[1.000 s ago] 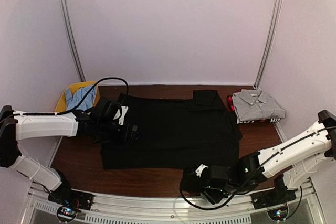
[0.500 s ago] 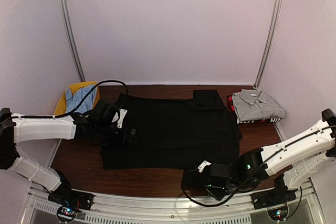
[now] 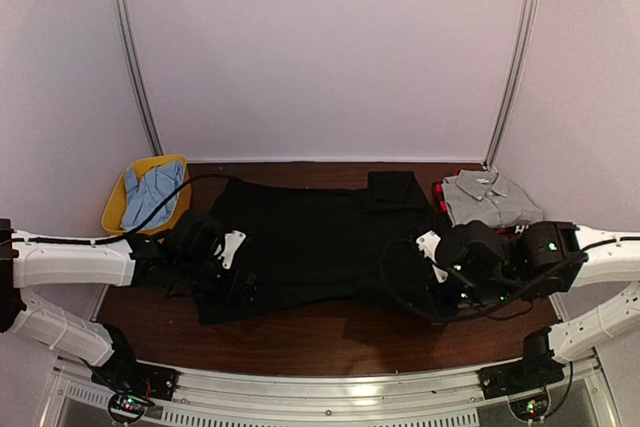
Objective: Fold and stack the long sleeve shirts
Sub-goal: Pick up the sleeve from the corner of the board, then pick up the shirt from the center of the board.
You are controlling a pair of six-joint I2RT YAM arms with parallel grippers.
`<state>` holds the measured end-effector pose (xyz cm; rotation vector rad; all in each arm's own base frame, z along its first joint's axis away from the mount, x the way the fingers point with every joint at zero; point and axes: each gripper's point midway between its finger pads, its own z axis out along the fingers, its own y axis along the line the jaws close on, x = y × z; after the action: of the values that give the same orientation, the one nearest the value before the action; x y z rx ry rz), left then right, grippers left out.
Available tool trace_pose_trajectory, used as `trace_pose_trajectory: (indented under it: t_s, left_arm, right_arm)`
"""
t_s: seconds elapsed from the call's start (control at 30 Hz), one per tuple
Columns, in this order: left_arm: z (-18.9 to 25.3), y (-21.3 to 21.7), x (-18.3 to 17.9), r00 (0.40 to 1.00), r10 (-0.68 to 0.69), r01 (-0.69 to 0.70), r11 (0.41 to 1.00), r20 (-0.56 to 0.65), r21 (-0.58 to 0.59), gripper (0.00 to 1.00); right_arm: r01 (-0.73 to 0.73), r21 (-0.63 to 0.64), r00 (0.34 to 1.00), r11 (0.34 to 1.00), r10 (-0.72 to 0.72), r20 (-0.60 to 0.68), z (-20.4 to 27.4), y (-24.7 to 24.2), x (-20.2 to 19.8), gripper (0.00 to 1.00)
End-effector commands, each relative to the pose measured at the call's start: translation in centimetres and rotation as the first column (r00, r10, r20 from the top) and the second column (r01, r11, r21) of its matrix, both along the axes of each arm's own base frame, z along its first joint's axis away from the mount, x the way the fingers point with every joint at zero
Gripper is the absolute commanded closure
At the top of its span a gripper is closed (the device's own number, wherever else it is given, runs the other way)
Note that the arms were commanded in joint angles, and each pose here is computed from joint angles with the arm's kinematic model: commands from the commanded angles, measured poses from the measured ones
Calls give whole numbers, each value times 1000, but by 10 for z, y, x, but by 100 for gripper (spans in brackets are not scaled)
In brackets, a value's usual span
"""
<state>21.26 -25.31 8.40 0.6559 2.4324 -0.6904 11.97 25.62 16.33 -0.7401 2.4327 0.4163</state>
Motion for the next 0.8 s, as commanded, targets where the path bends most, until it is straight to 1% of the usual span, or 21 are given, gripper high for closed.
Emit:
trace_pose_trajectory:
  t_s: [0.0,0.17,0.27,0.37,0.47,0.53,0.67,0.77]
  left_arm:
    - [22,-16,2,996,-62,61,998,68,27,8]
    - [32,-26,3,974,-170,159,984,150,78,7]
    - [25,-25,12,959,-211,181,970,189,164,6]
    - [11,-23,19,953,-248,200,945,173,258,5]
    - [1,-31,13,935,-318,258,914,158,313,3]
    - [-2,-35,10,920,-351,274,894,172,355,3]
    - [-11,-38,8,905,-387,279,853,175,441,5]
    - [-20,-39,4,902,-408,301,828,140,473,7]
  right_arm:
    - [84,-1,995,996,-84,43,23,-27,38,100]
    - [165,-55,985,985,-162,61,21,-48,83,100]
    - [179,-74,983,981,-175,54,16,-52,107,100]
    - [172,-73,985,982,-170,38,9,-50,126,100]
    - [184,-88,983,979,-183,23,-1,-52,145,100]
    - [184,-83,983,979,-184,4,-7,-53,156,100]
    - [182,-76,982,980,-185,-25,-20,-55,173,100]
    - [182,-84,981,980,-186,-44,-31,-57,182,100]
